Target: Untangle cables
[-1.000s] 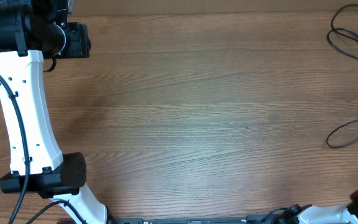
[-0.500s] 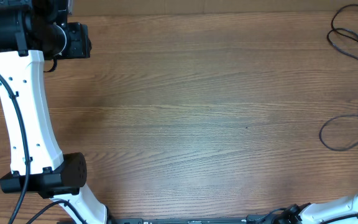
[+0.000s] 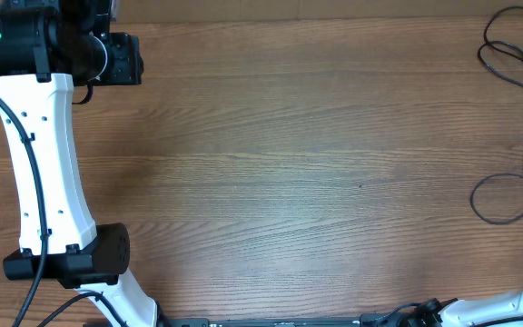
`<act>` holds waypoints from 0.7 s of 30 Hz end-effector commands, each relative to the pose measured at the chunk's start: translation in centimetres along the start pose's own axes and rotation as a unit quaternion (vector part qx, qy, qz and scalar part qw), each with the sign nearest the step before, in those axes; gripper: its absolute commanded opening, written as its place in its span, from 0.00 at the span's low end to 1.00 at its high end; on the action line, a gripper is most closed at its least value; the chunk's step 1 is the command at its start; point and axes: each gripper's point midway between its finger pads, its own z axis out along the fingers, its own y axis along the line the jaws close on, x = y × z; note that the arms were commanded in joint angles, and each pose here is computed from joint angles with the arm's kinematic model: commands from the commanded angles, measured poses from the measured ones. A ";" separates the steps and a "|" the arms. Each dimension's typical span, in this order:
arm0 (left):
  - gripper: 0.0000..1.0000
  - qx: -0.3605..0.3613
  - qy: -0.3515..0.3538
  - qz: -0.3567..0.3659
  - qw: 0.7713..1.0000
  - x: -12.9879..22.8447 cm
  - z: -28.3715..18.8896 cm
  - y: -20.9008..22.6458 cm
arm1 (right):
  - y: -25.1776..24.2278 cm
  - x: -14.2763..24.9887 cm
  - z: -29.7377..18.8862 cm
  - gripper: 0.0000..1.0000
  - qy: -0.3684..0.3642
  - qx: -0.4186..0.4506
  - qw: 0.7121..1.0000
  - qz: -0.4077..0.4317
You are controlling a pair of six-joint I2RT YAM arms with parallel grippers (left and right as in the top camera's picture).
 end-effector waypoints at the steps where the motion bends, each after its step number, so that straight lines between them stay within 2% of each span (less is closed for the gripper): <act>1: 0.64 0.007 -0.002 0.001 1.000 -0.3 0.3 -0.4 | 4.3 1.0 -0.7 1.00 0.028 -0.096 0.994 -0.035; 3: 0.64 0.007 -0.003 0.001 1.000 -0.4 0.3 -0.4 | 6.5 1.1 -1.8 1.00 0.027 -0.128 0.989 -0.071; 7: 0.63 0.008 -0.025 0.003 1.000 -1.4 0.2 -0.5 | 14.8 1.2 -7.6 1.00 -0.008 -0.217 0.965 -0.150; 8: 0.63 0.009 -0.051 0.005 0.999 -2.6 -0.1 -0.6 | 19.4 1.8 -11.7 1.00 -0.037 -0.257 0.944 -0.202; 11: 0.68 0.029 -0.120 0.023 0.992 -5.7 -1.1 -2.1 | 27.2 4.4 -19.9 1.00 -0.083 -0.336 0.896 -0.279; 13: 0.73 0.050 -0.176 0.030 0.983 -8.2 -2.4 -3.6 | 31.9 6.9 -26.0 1.00 -0.114 -0.390 0.853 -0.327; 17: 0.81 0.079 -0.293 0.056 0.951 -12.9 -6.1 -7.3 | 37.6 11.4 -35.7 1.00 -0.167 -0.456 0.794 -0.366; 21: 0.87 0.075 -0.393 0.078 0.913 -16.0 -10.7 -9.9 | 40.9 16.9 -44.0 1.00 -0.176 -0.547 0.722 -0.385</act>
